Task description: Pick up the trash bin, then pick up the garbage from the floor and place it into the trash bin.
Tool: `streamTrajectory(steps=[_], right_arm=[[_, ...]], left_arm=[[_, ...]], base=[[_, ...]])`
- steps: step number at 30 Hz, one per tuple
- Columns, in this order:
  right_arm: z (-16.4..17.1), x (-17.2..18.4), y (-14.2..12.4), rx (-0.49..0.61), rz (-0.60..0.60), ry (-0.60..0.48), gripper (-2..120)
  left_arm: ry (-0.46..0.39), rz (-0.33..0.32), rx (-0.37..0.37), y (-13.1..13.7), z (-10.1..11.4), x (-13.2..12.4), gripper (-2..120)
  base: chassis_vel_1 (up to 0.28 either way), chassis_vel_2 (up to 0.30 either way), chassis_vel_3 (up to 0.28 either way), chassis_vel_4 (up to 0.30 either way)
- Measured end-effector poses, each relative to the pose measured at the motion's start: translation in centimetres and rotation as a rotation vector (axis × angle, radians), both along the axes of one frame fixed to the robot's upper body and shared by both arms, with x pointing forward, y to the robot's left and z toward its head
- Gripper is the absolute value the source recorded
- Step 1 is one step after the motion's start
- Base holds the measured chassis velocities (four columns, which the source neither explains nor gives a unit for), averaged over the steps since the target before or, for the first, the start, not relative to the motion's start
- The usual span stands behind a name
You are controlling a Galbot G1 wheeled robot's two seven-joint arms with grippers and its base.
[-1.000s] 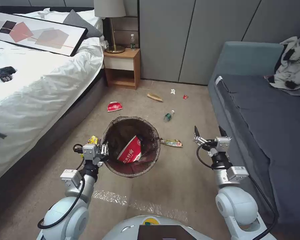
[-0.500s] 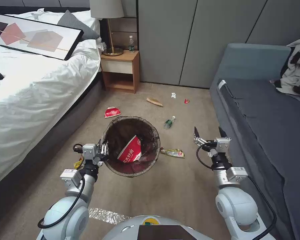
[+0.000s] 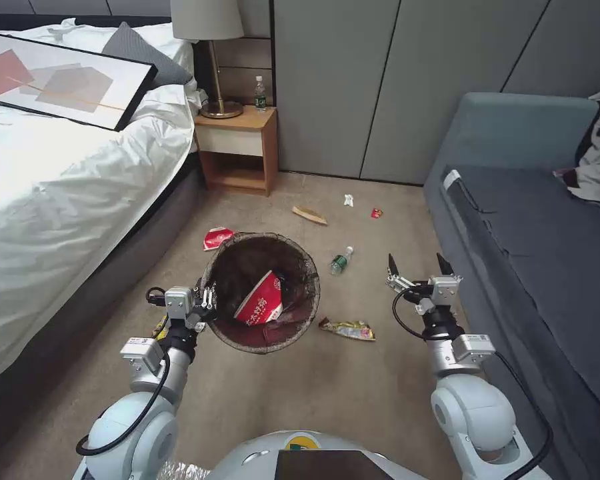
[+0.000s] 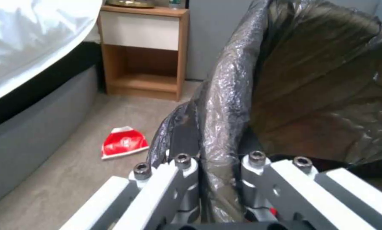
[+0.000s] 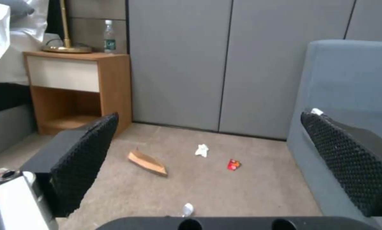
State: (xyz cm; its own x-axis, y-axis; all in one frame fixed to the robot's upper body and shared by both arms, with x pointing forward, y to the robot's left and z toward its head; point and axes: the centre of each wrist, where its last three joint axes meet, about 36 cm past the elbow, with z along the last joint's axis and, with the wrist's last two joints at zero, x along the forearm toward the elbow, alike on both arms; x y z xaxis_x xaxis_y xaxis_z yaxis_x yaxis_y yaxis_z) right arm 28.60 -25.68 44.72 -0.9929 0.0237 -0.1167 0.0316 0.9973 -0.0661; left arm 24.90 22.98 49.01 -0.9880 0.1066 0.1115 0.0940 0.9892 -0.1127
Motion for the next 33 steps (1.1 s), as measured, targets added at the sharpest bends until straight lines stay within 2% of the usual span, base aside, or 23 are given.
streamTrajectory(steps=[11, 13, 14, 19, 20, 26, 29, 31, 33], right_arm=[[0.0, -0.1, 0.0, 0.001, 0.034, 0.004, 100], [-0.1, -0.5, -1.6, -0.023, 0.117, 0.046, 100], [-0.1, -0.5, -1.6, -0.023, 0.117, 0.046, 100], [-1.0, -0.6, -6.8, -0.073, 0.314, 0.195, 100], [-1.0, -0.6, -6.8, -0.073, 0.314, 0.195, 100], [-2.4, -0.2, -9.7, -0.102, 0.484, 0.328, 100], [-3.2, 1.0, -11.2, -0.147, 0.583, 0.387, 100], [-3.3, 1.5, -11.5, -0.157, 0.606, 0.395, 100], [-3.6, 3.4, -12.4, -0.188, 0.67, 0.426, 100]], left_arm=[[-0.003, 0.0, -0.001, 0.0, 0.0, 0.0, 7], [-0.007, 0.0, 0.001, 0.1, 0.1, 0.0, 7], [-0.007, 0.0, 0.001, 0.1, 0.1, 0.0, 7], [0.0, 0.012, 0.006, 0.3, 0.3, -0.1, 7], [0.0, 0.012, 0.006, 0.3, 0.3, -0.1, 7], [0.002, 0.012, 0.006, 0.4, 0.6, -0.2, 7], [0.001, 0.016, 0.008, 0.5, 0.7, -0.2, 7], [0.002, 0.017, 0.009, 0.5, 0.7, -0.2, 7], [0.002, 0.017, 0.007, 0.5, 0.7, -0.3, 7]], base=[[-0.12, 0.137, 0.127, -0.128], [-0.056, 0.025, 0.05, -0.043], [-0.025, 0.025, 0.05, -0.016], [0.0, 0.0, 0.0, 0.0], [0.0, 0.0, 0.0, 0.0], [0.0, 0.0, 0.0, 0.0], [0.0, 0.0, 0.0, 0.0], [0.0, 0.0, 0.0, 0.0], [0.0, 0.0, 0.0, 0.0]])
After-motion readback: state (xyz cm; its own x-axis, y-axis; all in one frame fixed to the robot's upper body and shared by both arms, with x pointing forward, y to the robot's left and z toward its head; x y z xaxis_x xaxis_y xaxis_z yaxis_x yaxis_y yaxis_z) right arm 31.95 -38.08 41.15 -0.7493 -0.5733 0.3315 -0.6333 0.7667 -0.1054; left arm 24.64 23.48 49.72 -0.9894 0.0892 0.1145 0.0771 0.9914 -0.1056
